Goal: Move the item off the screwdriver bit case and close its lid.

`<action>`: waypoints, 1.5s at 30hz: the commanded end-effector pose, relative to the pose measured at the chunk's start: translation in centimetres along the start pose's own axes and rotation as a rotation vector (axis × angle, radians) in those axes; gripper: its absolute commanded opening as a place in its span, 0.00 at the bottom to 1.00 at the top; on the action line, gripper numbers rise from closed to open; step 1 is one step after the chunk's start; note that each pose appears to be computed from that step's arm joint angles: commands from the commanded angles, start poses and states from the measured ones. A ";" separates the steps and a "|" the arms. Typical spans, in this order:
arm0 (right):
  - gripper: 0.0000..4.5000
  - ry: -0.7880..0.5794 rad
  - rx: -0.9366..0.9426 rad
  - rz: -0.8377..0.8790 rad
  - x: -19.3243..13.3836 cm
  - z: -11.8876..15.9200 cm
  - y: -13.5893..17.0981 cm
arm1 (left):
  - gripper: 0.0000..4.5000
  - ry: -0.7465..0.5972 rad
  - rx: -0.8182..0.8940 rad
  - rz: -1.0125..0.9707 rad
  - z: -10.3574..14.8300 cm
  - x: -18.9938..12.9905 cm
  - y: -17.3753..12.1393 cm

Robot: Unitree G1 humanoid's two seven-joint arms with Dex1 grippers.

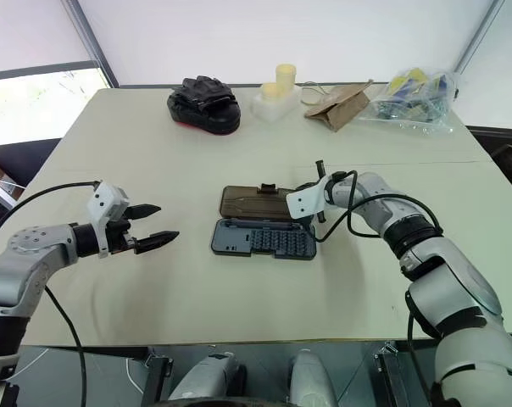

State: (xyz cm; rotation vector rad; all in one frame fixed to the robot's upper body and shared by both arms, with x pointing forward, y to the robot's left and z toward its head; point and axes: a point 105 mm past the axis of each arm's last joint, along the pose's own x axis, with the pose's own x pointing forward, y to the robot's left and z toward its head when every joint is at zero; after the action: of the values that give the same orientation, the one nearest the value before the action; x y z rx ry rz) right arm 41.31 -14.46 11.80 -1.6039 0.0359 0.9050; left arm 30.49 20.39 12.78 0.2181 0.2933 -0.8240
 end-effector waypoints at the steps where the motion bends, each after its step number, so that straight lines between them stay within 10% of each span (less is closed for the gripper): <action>1: 0.01 -0.003 0.013 0.074 -0.6 -0.5 2.3 | 1.00 -0.033 0.047 0.006 1.1 -0.2 -0.1; 18: 0.01 -0.307 -0.099 0.051 -1.0 6.5 3.8 | 1.00 -0.030 0.040 -0.001 0.5 0.6 0.0; 45: 0.01 -0.173 0.062 0.140 -2.1 4.0 5.1 | 1.00 -0.026 0.030 -0.008 0.3 0.7 -0.1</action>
State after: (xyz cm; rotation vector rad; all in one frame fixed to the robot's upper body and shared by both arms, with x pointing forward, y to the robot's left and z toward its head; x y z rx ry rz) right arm 35.74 -11.96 10.64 -1.4569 -0.0502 1.1076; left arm 30.72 19.98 12.06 0.2085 0.2878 -0.8295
